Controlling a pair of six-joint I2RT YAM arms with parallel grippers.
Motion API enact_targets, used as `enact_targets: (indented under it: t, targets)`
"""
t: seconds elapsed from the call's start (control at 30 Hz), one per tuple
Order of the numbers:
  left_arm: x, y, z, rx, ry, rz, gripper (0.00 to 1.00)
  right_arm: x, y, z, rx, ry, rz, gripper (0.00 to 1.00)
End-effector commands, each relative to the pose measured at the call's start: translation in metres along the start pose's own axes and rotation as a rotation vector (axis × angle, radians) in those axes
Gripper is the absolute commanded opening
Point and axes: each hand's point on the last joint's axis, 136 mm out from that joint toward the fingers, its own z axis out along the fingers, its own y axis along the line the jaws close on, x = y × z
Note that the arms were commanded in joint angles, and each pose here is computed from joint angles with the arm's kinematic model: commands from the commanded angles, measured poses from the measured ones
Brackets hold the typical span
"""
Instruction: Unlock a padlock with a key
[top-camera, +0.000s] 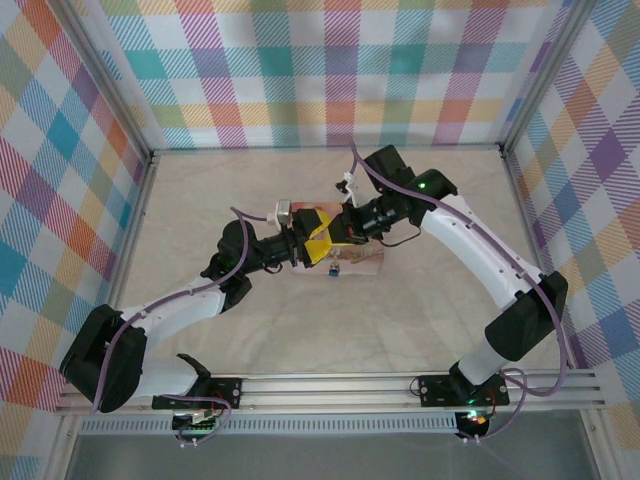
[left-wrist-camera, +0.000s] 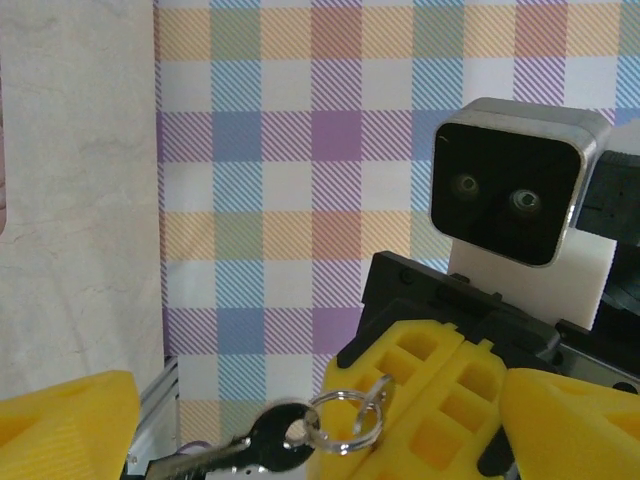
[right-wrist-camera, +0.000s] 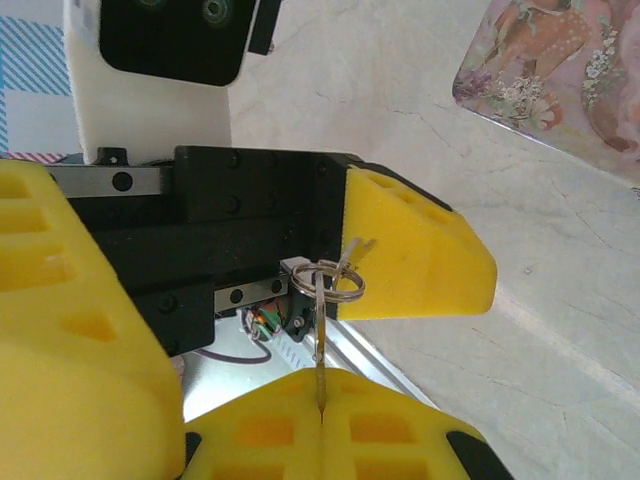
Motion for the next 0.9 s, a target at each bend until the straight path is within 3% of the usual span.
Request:
enact_targets:
  t: [0.0, 0.47, 0.87]
  targets:
    - [0.006, -0.014, -0.002, 0.053, 0.022, 0.012, 0.84, 0.0, 0.006, -0.001, -0.001, 0.004, -0.049, 0.0]
    - [0.001, -0.003, 0.003, 0.042, 0.016, -0.015, 0.58, 0.025, -0.002, 0.006, 0.031, 0.07, -0.065, 0.0]
    - [-0.003, 0.007, 0.004, 0.021, 0.003, -0.03, 0.41, 0.038, -0.004, 0.002, 0.031, 0.072, -0.065, 0.0]
